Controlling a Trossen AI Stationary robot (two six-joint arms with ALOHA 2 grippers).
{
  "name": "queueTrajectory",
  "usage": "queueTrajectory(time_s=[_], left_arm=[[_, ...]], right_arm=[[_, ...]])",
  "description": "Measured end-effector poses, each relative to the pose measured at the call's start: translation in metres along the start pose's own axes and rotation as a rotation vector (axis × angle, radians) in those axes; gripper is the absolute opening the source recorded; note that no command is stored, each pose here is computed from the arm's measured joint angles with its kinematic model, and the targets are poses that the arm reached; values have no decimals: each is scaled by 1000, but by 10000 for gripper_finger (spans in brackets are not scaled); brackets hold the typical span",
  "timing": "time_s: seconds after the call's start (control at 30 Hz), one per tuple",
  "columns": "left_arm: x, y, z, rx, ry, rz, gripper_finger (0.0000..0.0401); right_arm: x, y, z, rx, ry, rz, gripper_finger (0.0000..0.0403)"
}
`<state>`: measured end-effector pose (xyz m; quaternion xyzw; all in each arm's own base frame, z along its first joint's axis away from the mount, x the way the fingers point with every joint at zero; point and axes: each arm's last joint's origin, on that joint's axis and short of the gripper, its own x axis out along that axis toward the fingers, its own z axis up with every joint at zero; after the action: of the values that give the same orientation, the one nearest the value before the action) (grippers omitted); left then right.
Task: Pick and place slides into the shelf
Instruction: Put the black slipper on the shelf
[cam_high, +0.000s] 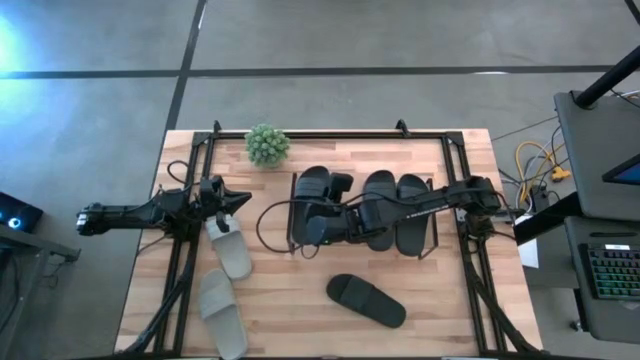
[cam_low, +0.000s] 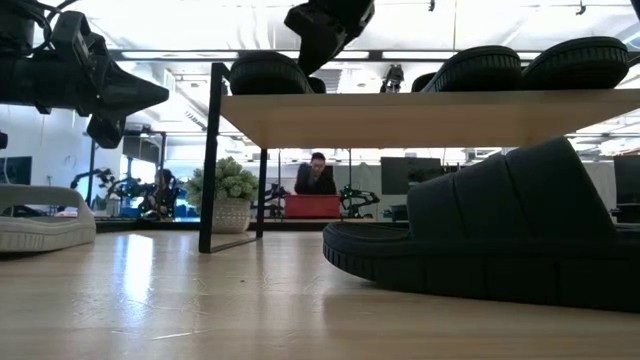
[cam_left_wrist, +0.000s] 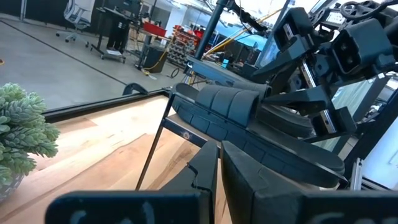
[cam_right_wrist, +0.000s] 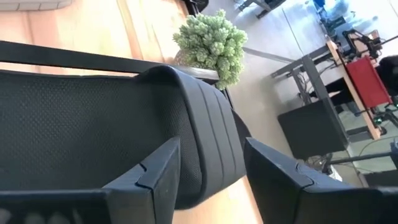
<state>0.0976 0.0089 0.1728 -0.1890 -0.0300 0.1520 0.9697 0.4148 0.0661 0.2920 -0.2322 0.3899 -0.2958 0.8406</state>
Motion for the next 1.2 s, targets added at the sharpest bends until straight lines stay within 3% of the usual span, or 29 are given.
queueTrajectory(time_s=[0.13, 0.27, 0.37, 0.47, 0.6, 0.77, 1.0, 1.2], left_arm=[[0, 0, 0, 0, 0, 0, 6], [0, 0, 0, 0, 0, 0, 6], [0, 0, 0, 0, 0, 0, 6], [0, 0, 0, 0, 0, 1, 6], [0, 0, 0, 0, 0, 1, 6], [0, 0, 0, 0, 1, 0, 6], [0, 0, 0, 0, 1, 0, 6], [0, 0, 0, 0, 0, 0, 6]], right_arm=[[-14, -1, 1, 23, 23, 26, 169], [-34, -8, 3, 94, 105, 177, 169], [-47, -18, 0, 277, 247, 289, 167], [-60, -25, -7, 538, 461, 332, 162], [-83, -18, -21, 778, 697, 285, 158], [-112, 14, -35, 886, 807, 275, 157], [-155, 49, -61, 1124, 846, 145, 157], [-183, 76, -82, 1395, 775, 82, 157]])
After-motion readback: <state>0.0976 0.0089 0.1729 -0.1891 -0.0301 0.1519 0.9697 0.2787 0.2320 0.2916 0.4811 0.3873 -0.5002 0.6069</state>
